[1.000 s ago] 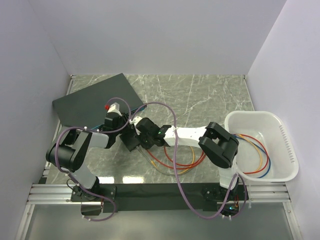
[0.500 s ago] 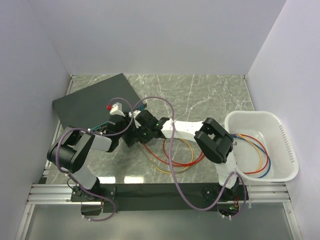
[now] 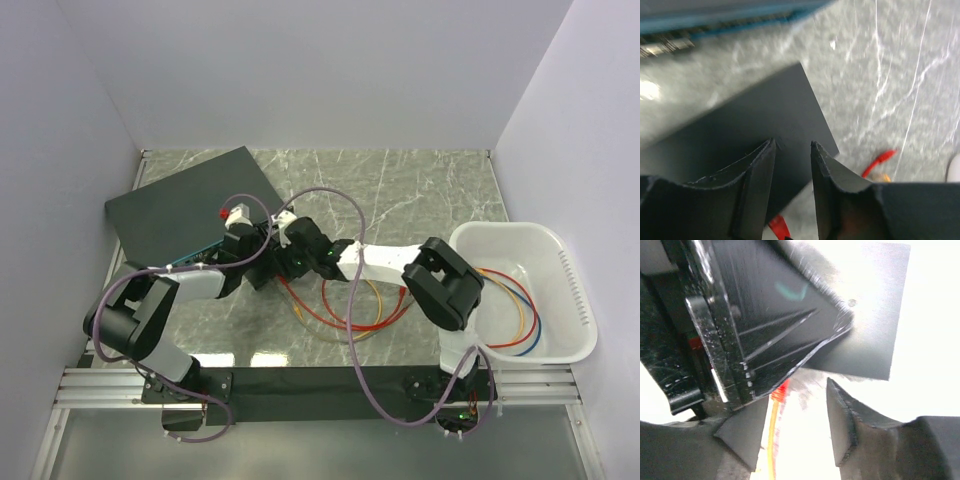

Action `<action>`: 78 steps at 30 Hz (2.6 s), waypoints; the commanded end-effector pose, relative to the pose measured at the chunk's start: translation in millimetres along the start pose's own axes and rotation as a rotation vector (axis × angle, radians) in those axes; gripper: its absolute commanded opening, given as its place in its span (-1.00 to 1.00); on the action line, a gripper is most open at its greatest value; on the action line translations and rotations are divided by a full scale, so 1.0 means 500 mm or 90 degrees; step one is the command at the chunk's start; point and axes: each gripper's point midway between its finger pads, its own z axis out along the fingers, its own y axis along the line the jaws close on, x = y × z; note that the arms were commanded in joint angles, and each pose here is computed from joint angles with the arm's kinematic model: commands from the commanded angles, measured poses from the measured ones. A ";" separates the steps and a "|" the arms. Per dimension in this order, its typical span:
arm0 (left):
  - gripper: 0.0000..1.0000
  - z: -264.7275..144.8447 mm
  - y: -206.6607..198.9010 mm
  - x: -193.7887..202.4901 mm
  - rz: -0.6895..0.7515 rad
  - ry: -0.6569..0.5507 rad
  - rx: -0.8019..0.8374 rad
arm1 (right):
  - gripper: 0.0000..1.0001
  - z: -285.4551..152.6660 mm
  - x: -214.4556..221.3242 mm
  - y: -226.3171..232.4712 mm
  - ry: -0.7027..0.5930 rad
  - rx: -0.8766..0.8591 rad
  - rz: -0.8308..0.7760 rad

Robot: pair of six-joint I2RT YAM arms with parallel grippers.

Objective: Insert the plug into the switch port

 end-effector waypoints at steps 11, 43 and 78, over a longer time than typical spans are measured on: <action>-0.14 -0.035 0.063 0.045 0.055 0.156 -0.091 | 0.23 -0.119 -0.108 -0.036 -0.187 0.063 0.051; -0.19 -0.025 0.125 -0.007 0.014 0.174 -0.104 | 0.25 0.024 -0.012 -0.072 -0.032 0.023 0.174; -0.21 -0.067 0.105 -0.067 0.079 0.078 -0.076 | 0.43 -0.189 0.098 -0.253 0.026 0.305 0.241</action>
